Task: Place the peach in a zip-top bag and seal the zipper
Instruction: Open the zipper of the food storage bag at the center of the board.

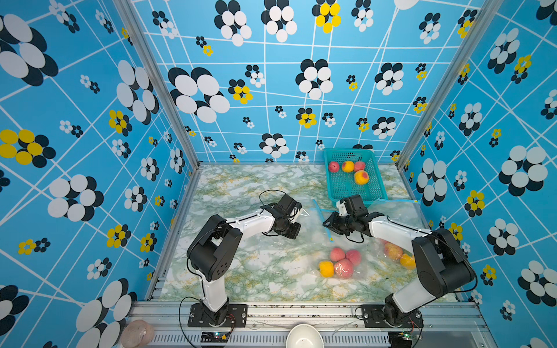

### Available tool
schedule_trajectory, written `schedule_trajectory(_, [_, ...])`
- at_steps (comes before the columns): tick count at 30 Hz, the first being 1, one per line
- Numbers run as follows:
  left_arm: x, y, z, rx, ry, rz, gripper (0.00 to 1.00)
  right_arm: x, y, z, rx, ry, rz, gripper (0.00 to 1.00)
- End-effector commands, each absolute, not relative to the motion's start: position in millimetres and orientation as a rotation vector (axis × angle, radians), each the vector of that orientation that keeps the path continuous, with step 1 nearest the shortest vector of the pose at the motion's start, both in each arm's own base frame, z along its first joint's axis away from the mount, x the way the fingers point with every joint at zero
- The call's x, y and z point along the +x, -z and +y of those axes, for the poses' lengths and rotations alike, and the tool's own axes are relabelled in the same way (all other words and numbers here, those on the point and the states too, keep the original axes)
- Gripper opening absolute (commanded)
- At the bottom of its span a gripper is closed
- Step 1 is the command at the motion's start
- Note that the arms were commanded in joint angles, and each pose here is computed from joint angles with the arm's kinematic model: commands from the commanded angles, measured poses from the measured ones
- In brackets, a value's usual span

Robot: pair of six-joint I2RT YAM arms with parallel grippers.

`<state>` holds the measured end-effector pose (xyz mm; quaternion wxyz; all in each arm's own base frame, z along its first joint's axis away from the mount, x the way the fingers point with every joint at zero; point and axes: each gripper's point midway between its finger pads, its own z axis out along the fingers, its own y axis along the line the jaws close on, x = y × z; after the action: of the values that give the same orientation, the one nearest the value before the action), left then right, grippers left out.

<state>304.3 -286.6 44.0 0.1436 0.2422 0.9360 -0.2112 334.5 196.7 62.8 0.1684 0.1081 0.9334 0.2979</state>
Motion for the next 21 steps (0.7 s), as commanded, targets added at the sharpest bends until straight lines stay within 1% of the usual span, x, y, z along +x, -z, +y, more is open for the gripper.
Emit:
schedule_trajectory(1, [305.7,-45.5,-287.1,0.696,0.6,2.69,0.11,341.7,-80.9,199.9,0.29,-0.863,2.6,0.24])
schedule_trajectory(4, [305.2,-44.2,-287.3,0.694,0.604,2.692,0.11,343.6,-90.6,204.5,0.284,-0.908,2.567,0.2])
schedule_trajectory(7, [304.3,-42.7,-287.8,0.691,0.61,2.693,0.1,344.9,-97.9,216.2,0.287,-1.021,2.534,0.17])
schedule_trajectory(11, [304.3,-42.8,-288.2,0.686,0.614,2.692,0.1,345.8,-103.2,228.7,0.324,-1.162,2.491,0.16])
schedule_trajectory(15, [304.1,-43.1,-287.9,0.685,0.615,2.689,0.1,343.7,-109.0,233.6,0.317,-1.204,2.474,0.15])
schedule_trajectory(19, [304.1,-41.9,-287.5,0.684,0.611,2.693,0.1,342.8,-104.3,234.1,0.324,-1.19,2.486,0.2])
schedule_trajectory(20, [304.9,-42.9,-287.5,0.679,0.609,2.69,0.1,342.7,-99.2,229.8,0.336,-1.147,2.497,0.24])
schedule_trajectory(21, [304.8,-44.7,-287.8,0.678,0.611,2.686,0.1,342.4,-93.6,223.3,0.341,-1.086,2.514,0.3])
